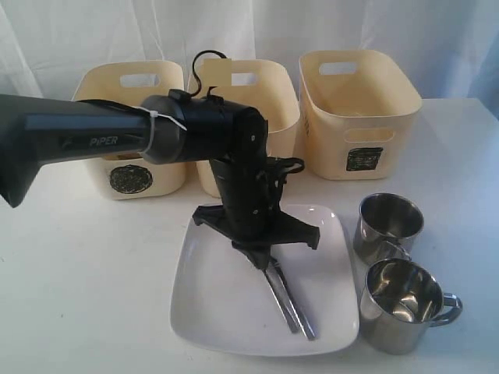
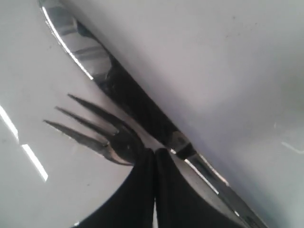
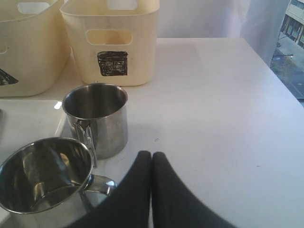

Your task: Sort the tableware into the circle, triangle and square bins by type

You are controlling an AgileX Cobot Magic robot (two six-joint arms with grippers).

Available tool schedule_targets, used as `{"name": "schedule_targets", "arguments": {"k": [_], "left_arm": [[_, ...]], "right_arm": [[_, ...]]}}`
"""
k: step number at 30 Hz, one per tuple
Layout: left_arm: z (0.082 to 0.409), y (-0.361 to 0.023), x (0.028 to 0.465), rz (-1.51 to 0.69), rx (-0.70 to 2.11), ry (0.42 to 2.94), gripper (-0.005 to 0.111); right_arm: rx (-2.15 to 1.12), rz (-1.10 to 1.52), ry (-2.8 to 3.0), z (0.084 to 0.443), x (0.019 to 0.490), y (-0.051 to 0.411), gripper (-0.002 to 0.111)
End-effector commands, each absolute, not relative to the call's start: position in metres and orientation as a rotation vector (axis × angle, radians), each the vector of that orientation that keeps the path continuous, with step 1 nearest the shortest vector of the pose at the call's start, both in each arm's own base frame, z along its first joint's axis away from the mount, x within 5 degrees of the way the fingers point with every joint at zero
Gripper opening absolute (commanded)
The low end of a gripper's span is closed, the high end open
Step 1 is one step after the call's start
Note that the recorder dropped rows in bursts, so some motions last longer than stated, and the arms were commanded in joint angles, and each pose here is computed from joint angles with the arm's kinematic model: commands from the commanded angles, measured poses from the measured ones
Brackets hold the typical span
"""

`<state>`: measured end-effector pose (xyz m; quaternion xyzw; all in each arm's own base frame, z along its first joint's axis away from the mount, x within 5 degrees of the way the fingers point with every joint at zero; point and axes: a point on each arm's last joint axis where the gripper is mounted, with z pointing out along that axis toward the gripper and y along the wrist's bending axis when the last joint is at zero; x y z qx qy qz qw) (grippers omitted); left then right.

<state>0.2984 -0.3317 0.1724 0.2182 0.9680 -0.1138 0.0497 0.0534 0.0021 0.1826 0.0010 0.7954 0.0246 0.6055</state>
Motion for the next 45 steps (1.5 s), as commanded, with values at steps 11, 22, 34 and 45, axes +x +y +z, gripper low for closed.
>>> {"name": "schedule_targets", "arguments": {"k": [11, 22, 34, 45], "left_arm": [[0.194, -0.324, 0.294, -0.301, 0.714, 2.922, 0.000], [0.201, -0.329, 0.300, -0.375, 0.676, 2.823, 0.000], [0.171, -0.332, 0.301, -0.343, 0.664, 2.913, 0.000], [0.171, -0.330, 0.296, -0.325, 0.713, 2.963, 0.000]], "right_arm": [[-0.002, 0.055, 1.826, 0.182, 0.053, 0.002, 0.000], [-0.002, 0.055, 1.826, 0.182, 0.053, 0.002, 0.000], [-0.002, 0.055, 1.826, 0.182, 0.053, 0.002, 0.000], [-0.002, 0.055, 1.826, 0.182, 0.053, 0.002, 0.000]]}}
